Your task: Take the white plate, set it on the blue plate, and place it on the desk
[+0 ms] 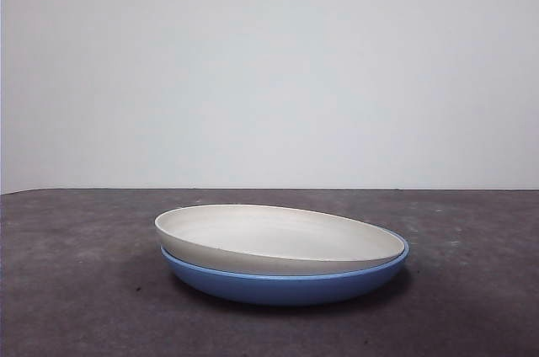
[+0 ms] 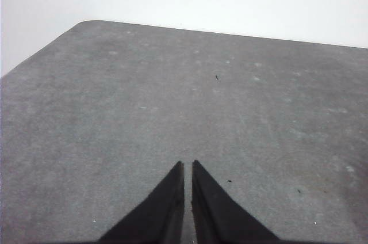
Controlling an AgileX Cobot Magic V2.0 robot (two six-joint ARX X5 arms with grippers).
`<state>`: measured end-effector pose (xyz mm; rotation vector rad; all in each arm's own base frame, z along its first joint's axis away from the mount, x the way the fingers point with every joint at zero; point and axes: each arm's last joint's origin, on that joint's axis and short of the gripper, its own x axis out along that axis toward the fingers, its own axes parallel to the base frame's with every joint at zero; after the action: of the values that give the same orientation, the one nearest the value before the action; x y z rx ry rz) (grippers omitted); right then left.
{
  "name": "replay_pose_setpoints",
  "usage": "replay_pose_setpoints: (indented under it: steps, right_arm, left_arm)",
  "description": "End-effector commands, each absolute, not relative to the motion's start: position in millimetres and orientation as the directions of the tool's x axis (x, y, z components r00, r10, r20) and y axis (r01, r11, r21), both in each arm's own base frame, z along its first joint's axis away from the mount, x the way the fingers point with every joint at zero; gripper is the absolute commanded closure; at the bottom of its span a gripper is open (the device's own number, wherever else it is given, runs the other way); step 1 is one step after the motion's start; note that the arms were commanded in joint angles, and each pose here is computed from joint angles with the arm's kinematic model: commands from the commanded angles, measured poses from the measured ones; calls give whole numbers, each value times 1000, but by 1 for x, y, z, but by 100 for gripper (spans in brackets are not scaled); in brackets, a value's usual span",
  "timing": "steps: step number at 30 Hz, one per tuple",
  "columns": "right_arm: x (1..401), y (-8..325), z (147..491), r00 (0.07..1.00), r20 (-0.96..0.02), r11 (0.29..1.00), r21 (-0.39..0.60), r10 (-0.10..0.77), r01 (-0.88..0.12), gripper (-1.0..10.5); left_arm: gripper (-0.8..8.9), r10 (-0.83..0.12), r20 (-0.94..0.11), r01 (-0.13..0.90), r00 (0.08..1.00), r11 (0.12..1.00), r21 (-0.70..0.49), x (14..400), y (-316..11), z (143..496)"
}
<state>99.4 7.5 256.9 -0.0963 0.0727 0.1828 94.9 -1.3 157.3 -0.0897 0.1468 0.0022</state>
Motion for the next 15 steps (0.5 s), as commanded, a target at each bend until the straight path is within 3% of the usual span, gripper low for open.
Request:
replay_pose_setpoints:
  steps: [1, 7, 15]
  right_arm:
    - [99, 3, 218, 990, -86, 987, -114, 108, -117, 933]
    - [99, -2, 176, 998, -67, 994, -104, 8, -15, 933]
    - [98, -5, 159, 996, -81, 995, -93, -39, 32, 933]
  left_arm:
    - [790, -1, -149, -13, 989, 996, -91, 96, -1, 152]
    - [790, -1, -149, -13, 989, 996, -91, 96, -1, 152]
    - [790, -1, -149, -13, 989, 996, -91, 96, -1, 152]
